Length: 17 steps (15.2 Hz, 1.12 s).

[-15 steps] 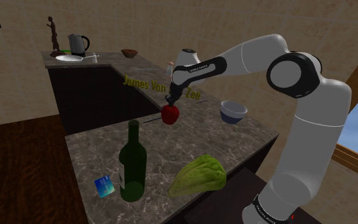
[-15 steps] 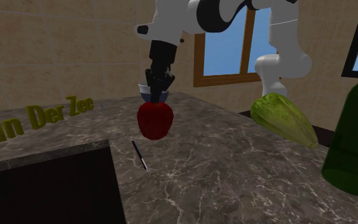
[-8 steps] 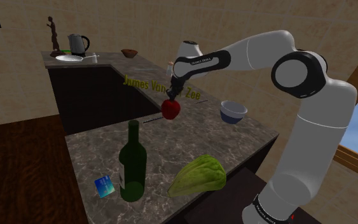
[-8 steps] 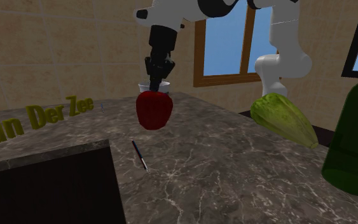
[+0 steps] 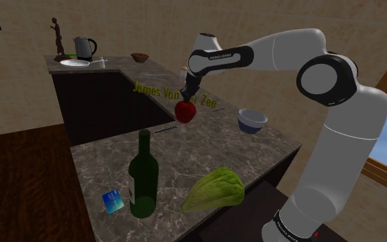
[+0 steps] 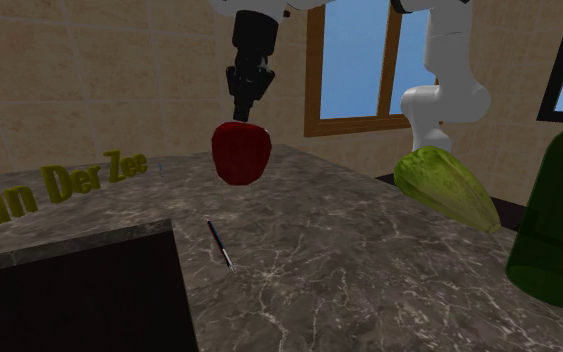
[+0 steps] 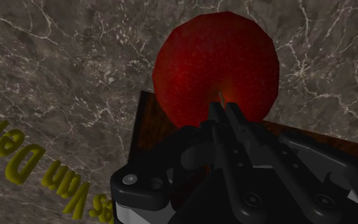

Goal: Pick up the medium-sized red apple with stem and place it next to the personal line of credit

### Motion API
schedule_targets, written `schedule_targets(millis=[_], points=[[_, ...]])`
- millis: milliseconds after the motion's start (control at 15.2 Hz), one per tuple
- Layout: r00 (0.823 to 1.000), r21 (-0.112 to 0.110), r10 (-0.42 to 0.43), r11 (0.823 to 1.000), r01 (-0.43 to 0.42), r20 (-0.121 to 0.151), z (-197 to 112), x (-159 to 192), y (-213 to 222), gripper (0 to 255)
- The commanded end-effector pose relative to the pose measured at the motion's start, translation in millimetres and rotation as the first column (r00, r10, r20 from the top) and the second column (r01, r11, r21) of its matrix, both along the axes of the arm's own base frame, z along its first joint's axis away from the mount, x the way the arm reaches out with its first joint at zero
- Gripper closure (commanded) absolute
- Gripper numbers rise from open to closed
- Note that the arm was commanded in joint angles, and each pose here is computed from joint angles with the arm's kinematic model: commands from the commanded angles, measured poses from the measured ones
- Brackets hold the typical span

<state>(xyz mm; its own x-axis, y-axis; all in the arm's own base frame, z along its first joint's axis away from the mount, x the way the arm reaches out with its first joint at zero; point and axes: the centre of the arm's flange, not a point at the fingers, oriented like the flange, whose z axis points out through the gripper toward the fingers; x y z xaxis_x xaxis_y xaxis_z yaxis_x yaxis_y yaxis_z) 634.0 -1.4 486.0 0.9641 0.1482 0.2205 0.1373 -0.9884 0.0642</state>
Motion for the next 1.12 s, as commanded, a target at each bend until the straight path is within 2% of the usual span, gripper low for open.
schedule_targets(millis=[0, 1056], points=[[1.0, 0.0, 0.0, 1.0, 0.0, 0.0, 10.5, -1.1, -1.0, 255], [1.0, 0.0, 0.0, 1.0, 0.0, 0.0, 95.0, -1.1, -1.0, 255]])
